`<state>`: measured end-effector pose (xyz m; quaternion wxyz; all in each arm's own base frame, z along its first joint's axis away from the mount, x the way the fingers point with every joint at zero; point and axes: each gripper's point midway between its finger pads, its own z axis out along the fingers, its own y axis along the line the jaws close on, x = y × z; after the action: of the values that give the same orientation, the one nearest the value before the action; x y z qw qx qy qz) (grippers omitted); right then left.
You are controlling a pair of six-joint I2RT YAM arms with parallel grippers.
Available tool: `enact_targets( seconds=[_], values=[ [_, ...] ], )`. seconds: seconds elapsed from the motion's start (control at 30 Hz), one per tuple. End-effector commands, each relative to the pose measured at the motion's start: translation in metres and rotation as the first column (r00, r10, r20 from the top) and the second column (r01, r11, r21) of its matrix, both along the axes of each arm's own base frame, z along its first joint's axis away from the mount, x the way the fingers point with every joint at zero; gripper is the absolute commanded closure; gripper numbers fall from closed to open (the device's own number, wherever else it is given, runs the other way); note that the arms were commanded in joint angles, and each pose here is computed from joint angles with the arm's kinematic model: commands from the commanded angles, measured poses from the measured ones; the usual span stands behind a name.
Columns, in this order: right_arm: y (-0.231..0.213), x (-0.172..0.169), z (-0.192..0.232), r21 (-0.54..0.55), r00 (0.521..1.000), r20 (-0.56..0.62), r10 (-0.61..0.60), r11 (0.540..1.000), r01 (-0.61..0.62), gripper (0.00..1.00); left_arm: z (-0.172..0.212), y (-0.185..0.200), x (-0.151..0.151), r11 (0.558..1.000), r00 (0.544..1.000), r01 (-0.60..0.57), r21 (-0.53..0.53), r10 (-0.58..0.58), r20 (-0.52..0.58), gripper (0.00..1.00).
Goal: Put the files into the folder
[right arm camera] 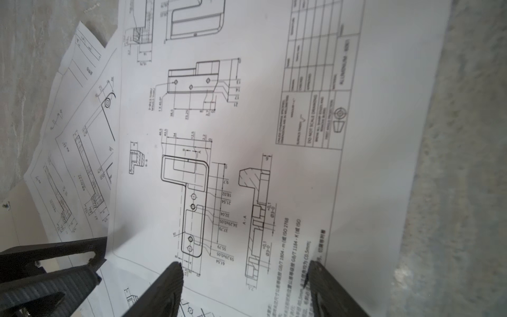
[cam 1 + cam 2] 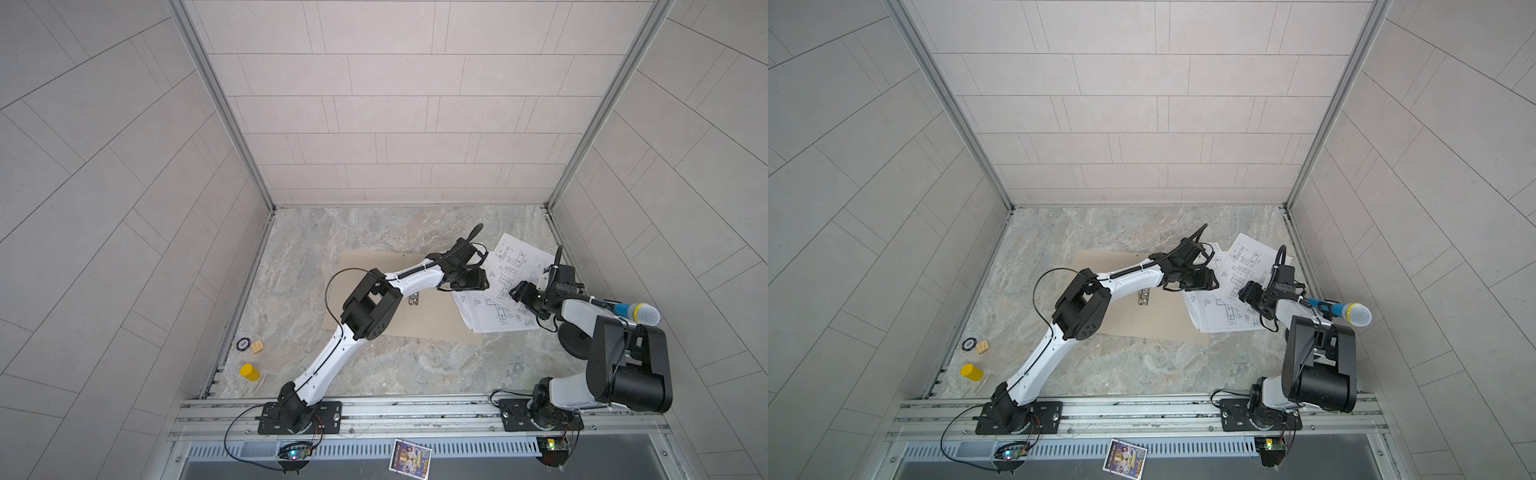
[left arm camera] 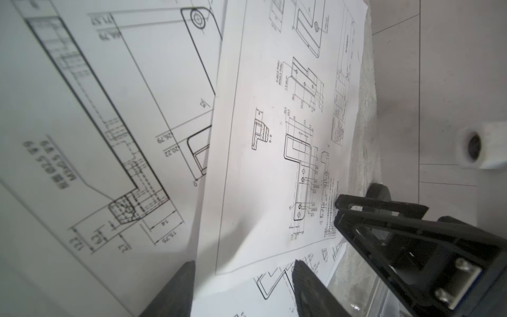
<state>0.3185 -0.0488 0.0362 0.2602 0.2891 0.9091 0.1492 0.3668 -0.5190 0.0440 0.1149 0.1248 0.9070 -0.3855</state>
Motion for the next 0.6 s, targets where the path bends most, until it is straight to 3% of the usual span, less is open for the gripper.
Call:
enact_targets(
  seconds=[0.0, 0.27, 0.57],
  values=[
    [0.001, -0.001, -0.004, 0.007, 1.0, -0.017, 0.006, 1.0, -0.006, 0.28, 0.033, 0.002, 0.008, 0.996, 0.999, -0.046, -0.071, 0.047, 0.011, 0.38],
    [0.002, -0.004, -0.01, 0.015, 0.999, -0.038, 0.012, 1.0, -0.011, 0.29, 0.042, -0.005, 0.012, 0.977, 0.995, -0.093, -0.193, 0.084, -0.058, 0.38],
    [0.003, -0.004, -0.011, 0.021, 0.999, -0.043, 0.011, 1.0, -0.01, 0.29, 0.025, -0.003, 0.011, 0.979, 0.991, -0.117, -0.169, 0.102, -0.09, 0.39]
  ],
)
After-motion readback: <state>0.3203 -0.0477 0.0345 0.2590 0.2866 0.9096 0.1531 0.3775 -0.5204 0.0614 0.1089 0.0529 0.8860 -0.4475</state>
